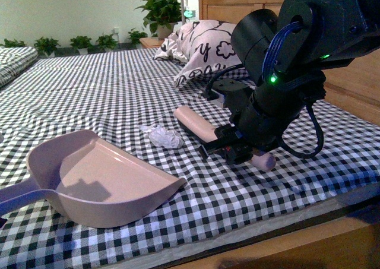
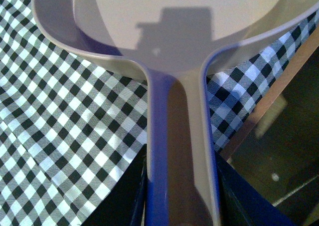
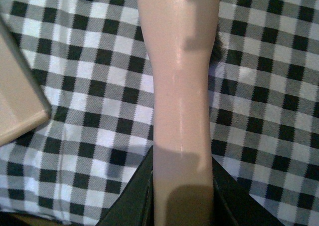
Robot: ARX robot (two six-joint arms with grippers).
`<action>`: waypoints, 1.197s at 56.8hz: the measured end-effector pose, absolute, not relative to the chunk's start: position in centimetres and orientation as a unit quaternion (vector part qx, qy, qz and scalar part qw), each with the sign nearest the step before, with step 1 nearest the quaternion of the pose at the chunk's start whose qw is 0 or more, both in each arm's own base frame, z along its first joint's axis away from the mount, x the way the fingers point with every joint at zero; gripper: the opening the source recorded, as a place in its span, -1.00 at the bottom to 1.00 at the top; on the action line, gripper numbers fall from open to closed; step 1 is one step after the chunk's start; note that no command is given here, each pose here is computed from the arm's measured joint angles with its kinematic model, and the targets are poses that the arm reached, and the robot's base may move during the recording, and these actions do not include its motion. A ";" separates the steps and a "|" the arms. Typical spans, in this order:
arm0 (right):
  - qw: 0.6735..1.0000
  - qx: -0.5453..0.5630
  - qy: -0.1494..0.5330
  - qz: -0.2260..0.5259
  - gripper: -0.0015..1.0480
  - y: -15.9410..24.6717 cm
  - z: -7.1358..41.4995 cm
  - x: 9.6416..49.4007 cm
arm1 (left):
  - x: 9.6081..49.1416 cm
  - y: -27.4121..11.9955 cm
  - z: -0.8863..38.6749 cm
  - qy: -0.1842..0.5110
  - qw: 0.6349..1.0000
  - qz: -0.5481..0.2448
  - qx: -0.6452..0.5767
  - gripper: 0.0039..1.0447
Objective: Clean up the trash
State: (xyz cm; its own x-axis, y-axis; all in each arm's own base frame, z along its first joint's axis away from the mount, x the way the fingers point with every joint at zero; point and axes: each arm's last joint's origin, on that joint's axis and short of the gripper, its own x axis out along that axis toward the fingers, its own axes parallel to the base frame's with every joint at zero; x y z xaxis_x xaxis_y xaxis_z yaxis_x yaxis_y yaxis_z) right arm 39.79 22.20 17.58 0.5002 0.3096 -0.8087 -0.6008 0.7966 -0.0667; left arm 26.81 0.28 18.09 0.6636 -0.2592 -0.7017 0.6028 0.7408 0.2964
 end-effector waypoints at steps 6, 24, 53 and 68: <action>0.828 -0.158 0.430 0.324 -0.61 22.5 17.8 39.2 | 26.8 0.3 18.1 0.328 0.873 -0.247 0.262 -0.47; 0.760 -0.148 0.430 0.464 -0.61 19.9 22.3 35.8 | 26.8 0.3 18.1 0.328 0.873 -0.247 0.262 -0.47; 0.935 -0.055 0.234 0.262 -0.61 9.3 29.3 33.8 | 27.5 1.9 19.9 0.223 0.959 -0.101 0.145 -0.47; 0.954 0.086 0.138 0.254 -0.61 3.3 35.6 25.8 | 25.9 2.9 25.4 0.120 0.991 0.031 0.055 -0.47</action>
State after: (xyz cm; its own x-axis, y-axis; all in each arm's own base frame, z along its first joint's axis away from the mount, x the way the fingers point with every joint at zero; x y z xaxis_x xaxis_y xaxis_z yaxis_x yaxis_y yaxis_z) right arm 25.80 3.29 35.58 0.8333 0.5076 -0.2191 -0.4603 0.8565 0.2336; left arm 25.86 2.87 25.44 0.9694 0.0750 -0.2336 -0.0485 0.9919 0.1171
